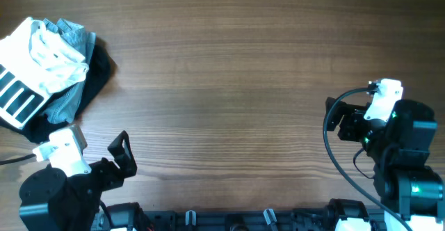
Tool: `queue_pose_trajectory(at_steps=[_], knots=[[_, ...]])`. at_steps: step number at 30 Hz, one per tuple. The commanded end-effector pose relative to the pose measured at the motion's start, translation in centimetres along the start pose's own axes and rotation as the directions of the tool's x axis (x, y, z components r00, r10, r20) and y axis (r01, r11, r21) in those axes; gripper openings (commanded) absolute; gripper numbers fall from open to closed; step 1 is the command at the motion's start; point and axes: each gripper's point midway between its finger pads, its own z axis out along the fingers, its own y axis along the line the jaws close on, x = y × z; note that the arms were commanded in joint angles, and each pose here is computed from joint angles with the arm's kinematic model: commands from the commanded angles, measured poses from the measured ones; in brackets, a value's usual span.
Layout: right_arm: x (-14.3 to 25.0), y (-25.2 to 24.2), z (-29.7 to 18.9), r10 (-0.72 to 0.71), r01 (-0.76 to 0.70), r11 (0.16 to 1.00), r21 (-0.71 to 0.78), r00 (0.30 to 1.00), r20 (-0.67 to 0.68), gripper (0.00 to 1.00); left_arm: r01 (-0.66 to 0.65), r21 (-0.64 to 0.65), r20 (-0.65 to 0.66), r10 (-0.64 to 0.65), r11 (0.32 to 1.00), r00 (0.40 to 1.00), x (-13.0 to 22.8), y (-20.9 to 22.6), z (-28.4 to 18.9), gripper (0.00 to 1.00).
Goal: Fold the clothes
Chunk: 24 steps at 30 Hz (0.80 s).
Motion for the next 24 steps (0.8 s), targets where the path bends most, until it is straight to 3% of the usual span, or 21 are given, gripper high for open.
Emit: queue_pose_trajectory(at_steps=[1,6,9,13,15,19,24], knots=[[0.6,-0.4,0.9,-0.013,0.013,1.000,0.017,0.999,-0.037,1.00,0.008,-0.003,-0.035,-0.008,1.000,0.999,0.9,0.1,0.1,1.00],[0.1,-0.7,-0.1,-0.052,0.052,0.998,0.042,0.999,0.008,1.00,0.008,-0.003,-0.035,-0.008,1.000,0.999,0.9,0.1,0.1,1.00],[-0.9,-0.2,-1.1,-0.107,0.105,0.994,0.024,0.974,0.201,1.00,0.008,-0.003,-0.035,-0.008,1.000,0.999,0.9,0.1,0.1,1.00],[-0.5,1.3,-1.6,-0.140,0.191,0.980,-0.050,0.851,0.506,1.00,0.008,-0.003,-0.035,-0.008,1.000,0.999,0.9,0.1,0.1,1.00],[-0.2,1.9,-1.8,-0.177,0.257,0.966,-0.037,0.755,0.631,1.00,0.008,-0.003,-0.035,-0.008,1.000,0.999,0.9,0.1,0.1,1.00],[1.4,1.5,-0.6,-0.219,0.295,0.955,0.004,0.701,0.678,1.00,0.008,-0.003,-0.035,-0.008,1.000,0.999,0.9,0.1,0.1,1.00],[4.0,-0.2,3.0,-0.222,0.258,0.965,0.036,0.741,0.633,1.00,0.008,-0.003,-0.035,-0.008,1.000,0.999,0.9,0.1,0.1,1.00]])
